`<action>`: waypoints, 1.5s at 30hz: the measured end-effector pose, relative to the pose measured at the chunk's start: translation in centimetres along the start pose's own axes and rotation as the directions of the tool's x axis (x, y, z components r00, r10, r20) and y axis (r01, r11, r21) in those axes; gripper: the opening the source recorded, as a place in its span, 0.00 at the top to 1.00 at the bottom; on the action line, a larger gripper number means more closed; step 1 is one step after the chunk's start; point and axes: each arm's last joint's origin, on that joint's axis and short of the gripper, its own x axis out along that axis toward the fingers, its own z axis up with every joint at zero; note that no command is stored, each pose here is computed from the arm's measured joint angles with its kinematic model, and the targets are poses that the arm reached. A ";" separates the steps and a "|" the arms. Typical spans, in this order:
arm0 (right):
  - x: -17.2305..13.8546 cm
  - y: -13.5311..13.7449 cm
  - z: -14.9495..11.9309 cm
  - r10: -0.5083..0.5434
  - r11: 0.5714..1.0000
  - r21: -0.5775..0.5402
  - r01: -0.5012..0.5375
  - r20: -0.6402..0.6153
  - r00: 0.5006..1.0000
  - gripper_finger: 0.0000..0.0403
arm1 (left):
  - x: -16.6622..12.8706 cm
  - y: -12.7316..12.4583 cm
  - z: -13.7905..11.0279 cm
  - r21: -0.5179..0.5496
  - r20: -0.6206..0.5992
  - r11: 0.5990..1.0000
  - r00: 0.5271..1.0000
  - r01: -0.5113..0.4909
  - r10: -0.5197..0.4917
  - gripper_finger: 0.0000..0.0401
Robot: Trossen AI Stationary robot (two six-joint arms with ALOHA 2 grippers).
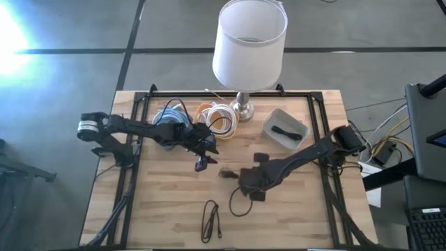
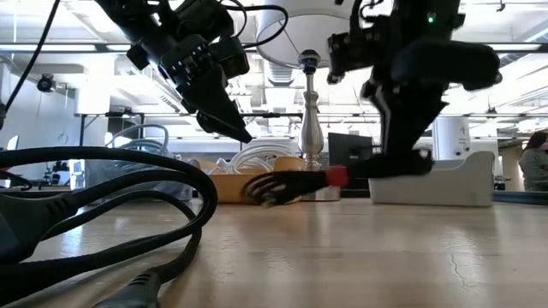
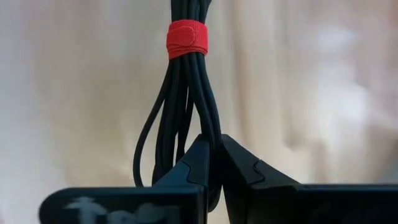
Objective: Sort HDMI cables
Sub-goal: Put the top black HDMI cable into the gray bin
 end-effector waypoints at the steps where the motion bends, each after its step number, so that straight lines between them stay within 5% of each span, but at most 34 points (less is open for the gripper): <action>1: -0.6 -0.3 -0.1 -0.027 1.000 0.016 0.027 -0.006 1.000 0.96 | 0.0 0.0 0.0 0.000 0.000 1.000 1.000 0.000 0.000 0.46; 8: -4.4 -3.1 -2.8 -0.121 0.988 0.086 0.126 -0.052 0.991 0.96 | 0.0 0.0 0.0 0.010 0.000 1.000 1.000 0.000 0.000 0.46; 15: -6.6 -7.6 -6.8 -0.256 0.934 0.273 0.232 0.053 0.965 0.97 | 0.0 0.0 0.1 0.014 0.012 1.000 1.000 0.000 0.000 0.46; 19: -6.5 -10.5 -9.7 -0.352 0.874 0.385 0.295 0.085 0.932 0.96 | 0.0 0.0 0.3 0.019 0.031 1.000 1.000 0.000 -0.001 0.46; 29: -3.0 -14.8 -15.5 -0.413 0.776 0.499 0.385 -0.059 0.909 0.95 | 0.0 0.0 0.4 0.022 0.043 1.000 0.999 0.000 -0.001 0.46; 45: -1.8 -15.8 -15.0 -0.437 0.754 0.500 0.425 -0.102 0.894 0.75 | 0.0 0.0 0.8 0.025 0.082 1.000 0.997 0.001 -0.003 0.46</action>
